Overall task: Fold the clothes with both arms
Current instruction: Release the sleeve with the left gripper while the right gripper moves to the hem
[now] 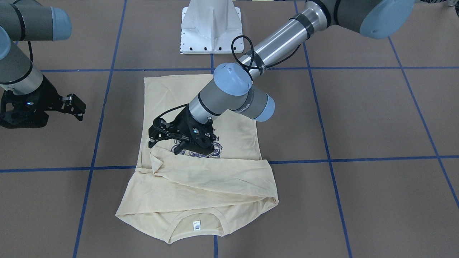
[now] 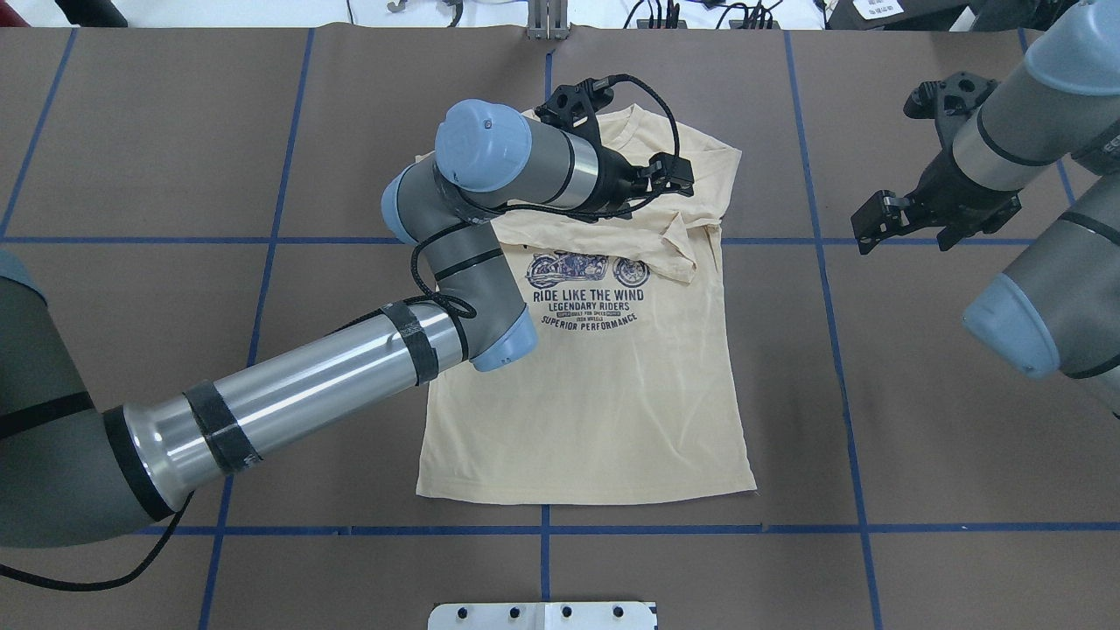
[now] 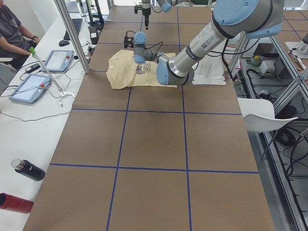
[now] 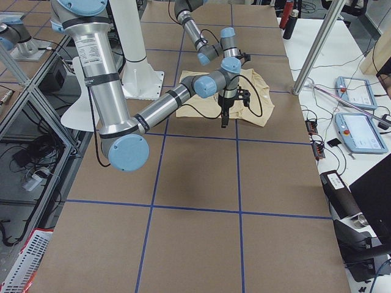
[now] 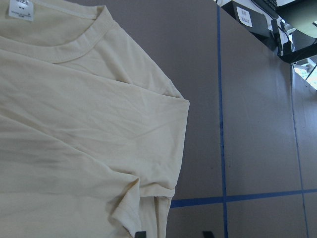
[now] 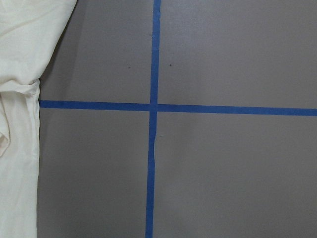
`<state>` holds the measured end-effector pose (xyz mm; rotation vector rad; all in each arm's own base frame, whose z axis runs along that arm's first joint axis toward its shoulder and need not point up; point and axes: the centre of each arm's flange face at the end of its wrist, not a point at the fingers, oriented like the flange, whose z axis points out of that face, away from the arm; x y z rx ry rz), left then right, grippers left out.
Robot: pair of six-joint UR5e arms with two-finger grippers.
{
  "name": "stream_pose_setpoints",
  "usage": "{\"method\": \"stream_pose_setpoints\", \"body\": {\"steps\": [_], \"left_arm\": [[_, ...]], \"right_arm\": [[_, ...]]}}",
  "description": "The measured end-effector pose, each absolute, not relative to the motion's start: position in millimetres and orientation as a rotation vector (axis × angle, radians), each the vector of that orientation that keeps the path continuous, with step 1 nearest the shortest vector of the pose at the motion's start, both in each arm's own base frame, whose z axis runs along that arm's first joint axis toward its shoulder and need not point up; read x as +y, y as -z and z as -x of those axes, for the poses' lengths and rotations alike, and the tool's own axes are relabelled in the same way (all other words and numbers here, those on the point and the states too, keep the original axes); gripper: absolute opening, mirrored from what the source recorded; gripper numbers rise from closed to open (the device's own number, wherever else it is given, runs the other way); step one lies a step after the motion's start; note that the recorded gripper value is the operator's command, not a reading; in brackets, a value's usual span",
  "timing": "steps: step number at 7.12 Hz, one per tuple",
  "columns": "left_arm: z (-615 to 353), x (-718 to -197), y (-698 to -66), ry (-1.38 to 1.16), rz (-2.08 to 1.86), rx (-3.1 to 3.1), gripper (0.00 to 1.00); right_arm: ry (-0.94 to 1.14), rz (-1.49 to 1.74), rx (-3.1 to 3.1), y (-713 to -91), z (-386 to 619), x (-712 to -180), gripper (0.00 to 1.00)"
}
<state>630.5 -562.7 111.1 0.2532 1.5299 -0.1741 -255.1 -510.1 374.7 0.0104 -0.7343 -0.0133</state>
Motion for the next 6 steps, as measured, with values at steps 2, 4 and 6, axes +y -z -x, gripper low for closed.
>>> {"method": "stream_pose_setpoints", "body": {"steps": [2,4,6], "left_arm": [[-614.8,-562.3,-133.2,0.174,-0.255,1.527,1.00],[-577.4,-566.8,-169.9,0.149,-0.202,1.508,1.00],[-509.0,-557.2,-203.7,0.136,-0.136,1.469,1.00]], "right_arm": [[0.019,-0.005,-0.767,-363.5,258.6,-511.7,1.00],[0.023,-0.018,-0.816,-348.9,261.9,-506.1,1.00],[-0.045,-0.016,-0.936,-346.3,291.4,-474.9,1.00]]}}
